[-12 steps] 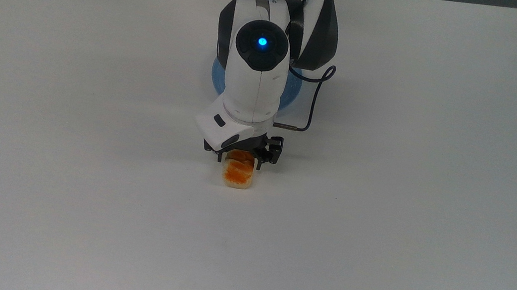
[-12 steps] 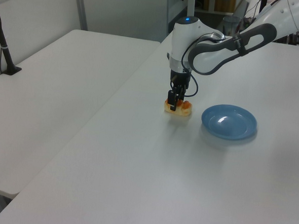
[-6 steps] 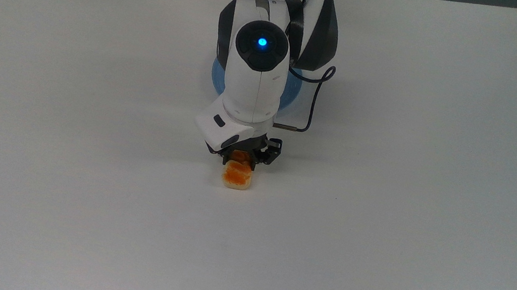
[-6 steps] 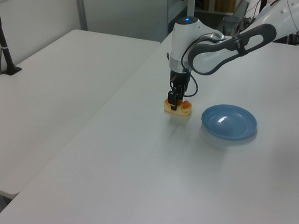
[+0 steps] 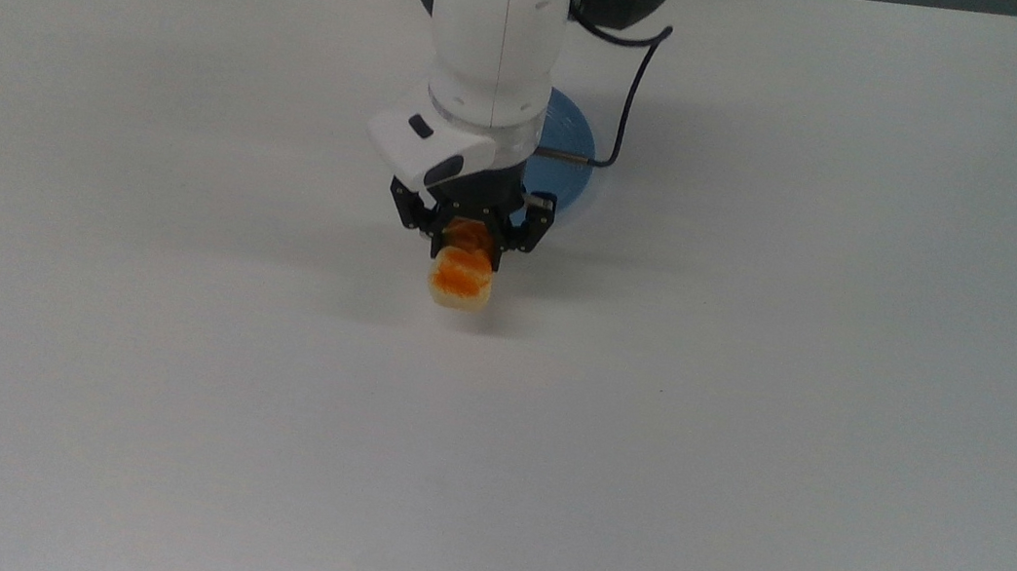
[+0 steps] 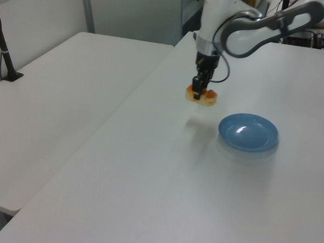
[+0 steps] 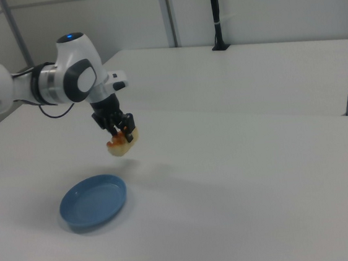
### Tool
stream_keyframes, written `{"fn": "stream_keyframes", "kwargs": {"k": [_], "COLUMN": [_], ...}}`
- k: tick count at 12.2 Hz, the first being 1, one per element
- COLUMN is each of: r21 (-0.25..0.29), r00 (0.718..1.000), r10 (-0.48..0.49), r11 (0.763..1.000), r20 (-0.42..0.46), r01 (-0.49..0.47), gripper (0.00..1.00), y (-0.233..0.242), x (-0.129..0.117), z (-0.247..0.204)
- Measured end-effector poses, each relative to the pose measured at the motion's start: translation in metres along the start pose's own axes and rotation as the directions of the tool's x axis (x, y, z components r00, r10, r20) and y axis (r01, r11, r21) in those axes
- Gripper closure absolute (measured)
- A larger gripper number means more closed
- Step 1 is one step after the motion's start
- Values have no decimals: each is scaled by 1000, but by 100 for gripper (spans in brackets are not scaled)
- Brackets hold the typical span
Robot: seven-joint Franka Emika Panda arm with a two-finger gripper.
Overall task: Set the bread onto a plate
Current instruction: 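Lift the bread roll and carry it over the blue plate, then lower the bread roll onto the plate and open the gripper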
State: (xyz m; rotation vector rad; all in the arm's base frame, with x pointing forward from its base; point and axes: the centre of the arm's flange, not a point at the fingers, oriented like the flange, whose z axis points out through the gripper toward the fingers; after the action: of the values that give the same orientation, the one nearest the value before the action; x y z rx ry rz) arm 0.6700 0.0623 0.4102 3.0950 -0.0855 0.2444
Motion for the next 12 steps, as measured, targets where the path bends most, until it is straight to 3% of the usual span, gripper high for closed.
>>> {"fn": "stream_keyframes", "kwargs": {"k": [4, 7, 10, 12], "r21": [8, 20, 28, 29], "r00": [992, 985, 979, 980], "r10": [-103, -151, -186, -187], "r11": [995, 989, 982, 982], "r20": [73, 80, 83, 68], "r01": [103, 150, 185, 185], "gripper": [44, 44, 44, 43], "y": [15, 14, -1, -3], "x": [-91, -143, -169, -170], "z": [-22, -6, 25, 41]}}
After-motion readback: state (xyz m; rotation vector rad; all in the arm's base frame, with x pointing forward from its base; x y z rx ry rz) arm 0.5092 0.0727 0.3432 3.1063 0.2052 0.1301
